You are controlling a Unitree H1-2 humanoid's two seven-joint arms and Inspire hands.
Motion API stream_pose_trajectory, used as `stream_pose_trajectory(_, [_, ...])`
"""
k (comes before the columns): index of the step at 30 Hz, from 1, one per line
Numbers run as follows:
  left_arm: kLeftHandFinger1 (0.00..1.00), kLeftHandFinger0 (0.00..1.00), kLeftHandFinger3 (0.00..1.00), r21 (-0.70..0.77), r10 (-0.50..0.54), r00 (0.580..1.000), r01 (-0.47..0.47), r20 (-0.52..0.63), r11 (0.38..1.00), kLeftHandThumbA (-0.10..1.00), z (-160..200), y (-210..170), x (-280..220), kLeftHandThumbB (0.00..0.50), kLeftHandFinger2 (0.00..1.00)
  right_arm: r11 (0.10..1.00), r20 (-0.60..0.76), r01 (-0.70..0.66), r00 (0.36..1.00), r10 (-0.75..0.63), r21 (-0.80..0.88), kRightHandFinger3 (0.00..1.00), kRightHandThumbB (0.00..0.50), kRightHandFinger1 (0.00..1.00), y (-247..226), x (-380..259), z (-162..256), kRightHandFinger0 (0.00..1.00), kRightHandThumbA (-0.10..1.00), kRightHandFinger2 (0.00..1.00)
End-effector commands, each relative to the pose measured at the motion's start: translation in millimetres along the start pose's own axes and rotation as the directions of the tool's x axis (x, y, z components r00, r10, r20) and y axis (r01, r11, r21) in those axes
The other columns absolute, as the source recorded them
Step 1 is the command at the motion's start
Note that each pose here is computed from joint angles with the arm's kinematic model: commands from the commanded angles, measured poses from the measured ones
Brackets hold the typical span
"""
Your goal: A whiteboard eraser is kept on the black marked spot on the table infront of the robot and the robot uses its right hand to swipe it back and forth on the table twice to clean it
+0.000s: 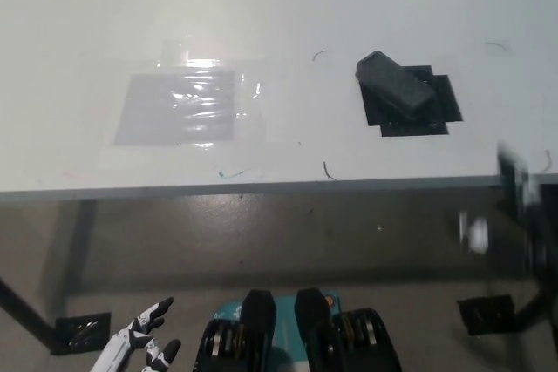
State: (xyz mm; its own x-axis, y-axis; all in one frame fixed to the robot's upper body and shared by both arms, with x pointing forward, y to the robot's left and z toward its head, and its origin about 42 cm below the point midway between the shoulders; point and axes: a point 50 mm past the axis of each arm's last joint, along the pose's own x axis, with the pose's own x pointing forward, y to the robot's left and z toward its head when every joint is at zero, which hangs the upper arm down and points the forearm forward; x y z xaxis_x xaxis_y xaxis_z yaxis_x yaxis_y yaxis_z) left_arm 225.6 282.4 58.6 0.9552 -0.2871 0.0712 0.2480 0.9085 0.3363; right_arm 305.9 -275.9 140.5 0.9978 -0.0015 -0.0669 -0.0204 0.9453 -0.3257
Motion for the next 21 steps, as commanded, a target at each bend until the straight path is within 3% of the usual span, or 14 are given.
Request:
stream_pose_trajectory(1, [1.0,1.0,1.0,0.025,-0.009,0.998,0.007,0.067,1.0,0.73,10.4,5.9,-1.2,0.448,1.0,0.952,0.501,0.048,0.841,-0.203,0.304,1.0,0.25,1.0,18.0,-133.6,5.3,1.0,1.0,1.0])
stream_pose_trajectory(2, [1.0,1.0,1.0,0.026,-0.012,0.998,0.01,0.067,1.0,0.73,10.5,5.0,-1.3,0.447,1.0,0.946,0.487,0.052,0.847,-0.211,0.32,1.0,0.25,1.0,18.4,-134.3,1.5,1.0,1.0,1.0])
stream_pose_trajectory(4, [1.0,1.0,1.0,0.032,-0.008,0.998,0.006,0.063,0.999,0.73,9.6,5.8,-1.6,0.441,1.0,0.908,0.422,0.063,0.871,-0.252,0.413,1.0,0.172,1.0,31.1,-128.3,-13.6,1.0,0.98,1.0])
stream_pose_trajectory(7, [1.0,1.0,1.0,0.027,-0.002,0.997,0.0,0.072,1.0,0.72,10.4,10.3,3.1,0.438,1.0,0.913,0.383,0.061,0.895,-0.229,0.403,1.0,0.208,1.0,50.4,-124.1,-19.7,1.0,1.0,1.0])
stream_pose_trajectory(12, [1.0,1.0,1.0,0.045,-0.013,0.997,0.01,0.082,0.999,0.74,12.4,12.3,12.4,0.442,1.0,0.927,0.314,0.03,0.936,-0.157,0.374,1.0,0.17,1.0,68.5,-114.7,-42.1,1.0,1.0,1.0])
stream_pose_trajectory(17, [1.0,1.0,1.0,0.032,-0.017,0.996,0.014,0.087,0.999,0.72,11.2,9.9,16.9,0.423,1.0,0.953,0.26,-0.042,0.965,-0.04,0.3,1.0,0.258,1.0,73.3,-100.2,-68.3,1.0,1.0,1.0])
stream_pose_trajectory(21, [1.0,1.0,1.0,-0.002,-0.02,0.998,0.021,0.066,1.0,0.71,6.8,4.2,6.5,0.402,1.0,0.949,0.224,-0.074,0.975,0.004,0.305,1.0,0.238,1.0,74.3,-98.7,-82.6,1.0,1.0,1.0])
